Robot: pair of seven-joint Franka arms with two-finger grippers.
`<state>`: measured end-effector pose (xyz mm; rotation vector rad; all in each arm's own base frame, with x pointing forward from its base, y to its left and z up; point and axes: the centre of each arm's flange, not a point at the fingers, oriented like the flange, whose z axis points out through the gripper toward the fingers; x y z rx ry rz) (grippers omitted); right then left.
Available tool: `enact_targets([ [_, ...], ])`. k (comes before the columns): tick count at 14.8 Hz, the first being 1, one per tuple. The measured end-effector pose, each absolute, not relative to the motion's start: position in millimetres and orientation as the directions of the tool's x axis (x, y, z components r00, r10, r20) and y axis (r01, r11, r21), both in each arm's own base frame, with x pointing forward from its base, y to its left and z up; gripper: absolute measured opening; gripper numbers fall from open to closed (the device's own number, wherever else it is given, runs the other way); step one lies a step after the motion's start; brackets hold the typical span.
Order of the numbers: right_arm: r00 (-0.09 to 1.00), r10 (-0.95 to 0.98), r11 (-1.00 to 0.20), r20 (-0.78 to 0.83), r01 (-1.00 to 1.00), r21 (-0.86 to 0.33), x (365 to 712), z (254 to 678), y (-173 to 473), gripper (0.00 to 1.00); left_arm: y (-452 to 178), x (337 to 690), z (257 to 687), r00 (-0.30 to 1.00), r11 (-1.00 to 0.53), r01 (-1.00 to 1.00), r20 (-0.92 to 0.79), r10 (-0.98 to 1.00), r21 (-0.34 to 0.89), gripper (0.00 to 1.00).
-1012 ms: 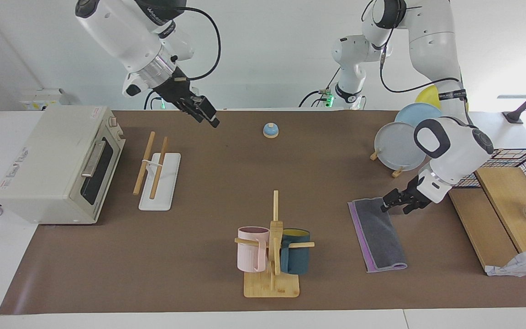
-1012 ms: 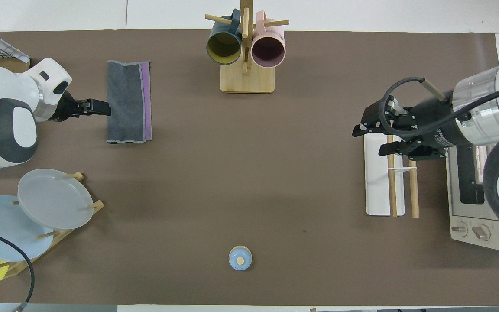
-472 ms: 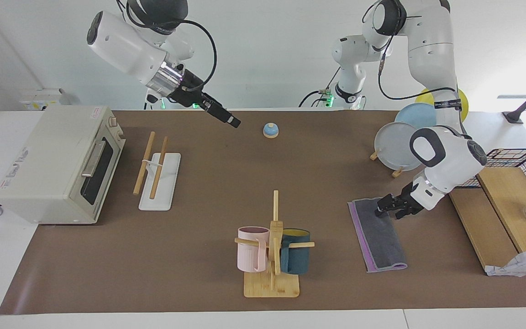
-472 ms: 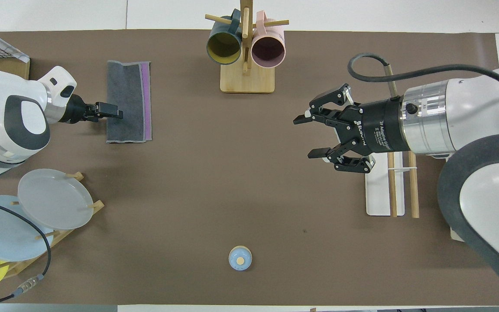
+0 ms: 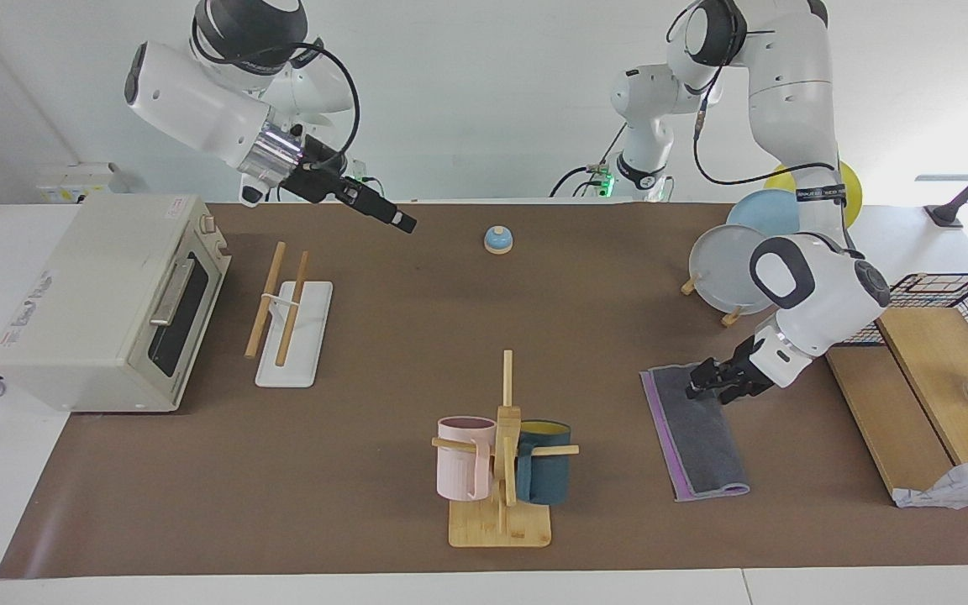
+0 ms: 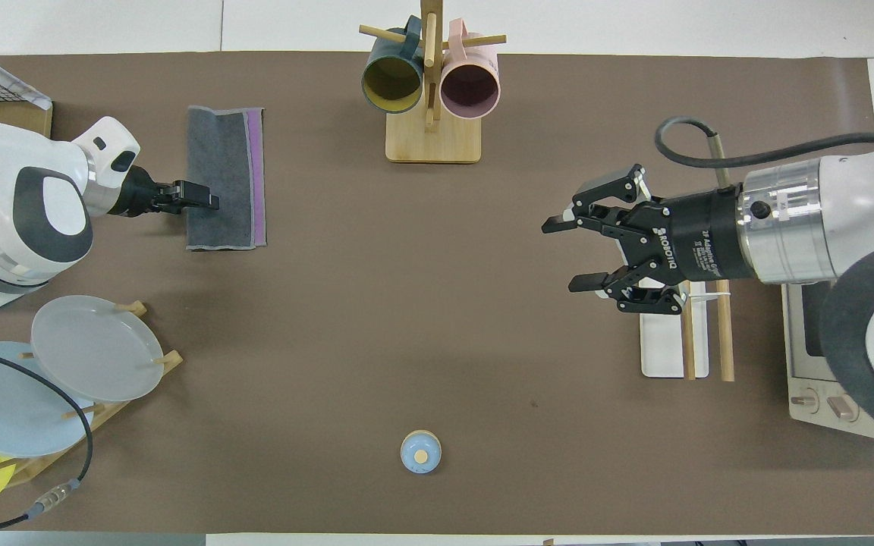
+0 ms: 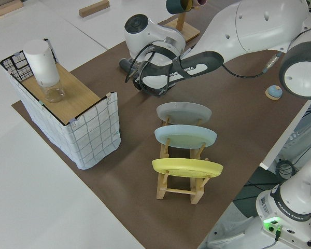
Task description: Fold towel and hang on rack
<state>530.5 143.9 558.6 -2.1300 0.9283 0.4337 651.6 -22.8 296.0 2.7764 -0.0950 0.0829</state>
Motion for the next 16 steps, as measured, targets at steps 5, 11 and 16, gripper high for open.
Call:
enact_targets([
  [5,0.637,-0.458,-0.448,-0.62,-0.768,-0.458,526.6,549.5,153.6,0.71,-22.3,651.4,294.8,0.996,-0.934,-0.077,0.076,-0.054,0.349,0.56],
  [11,0.629,-0.463,-0.441,-0.624,-0.775,-0.453,526.8,550.2,151.7,0.79,-23.1,650.4,293.5,0.995,-0.935,-0.078,0.081,-0.053,0.346,0.03],
  [16,0.631,-0.461,-0.444,-0.624,-0.773,-0.453,526.1,550.2,153.8,0.8,-23.2,651.3,294.7,0.996,-0.935,-0.068,0.08,-0.042,0.349,0.03],
])
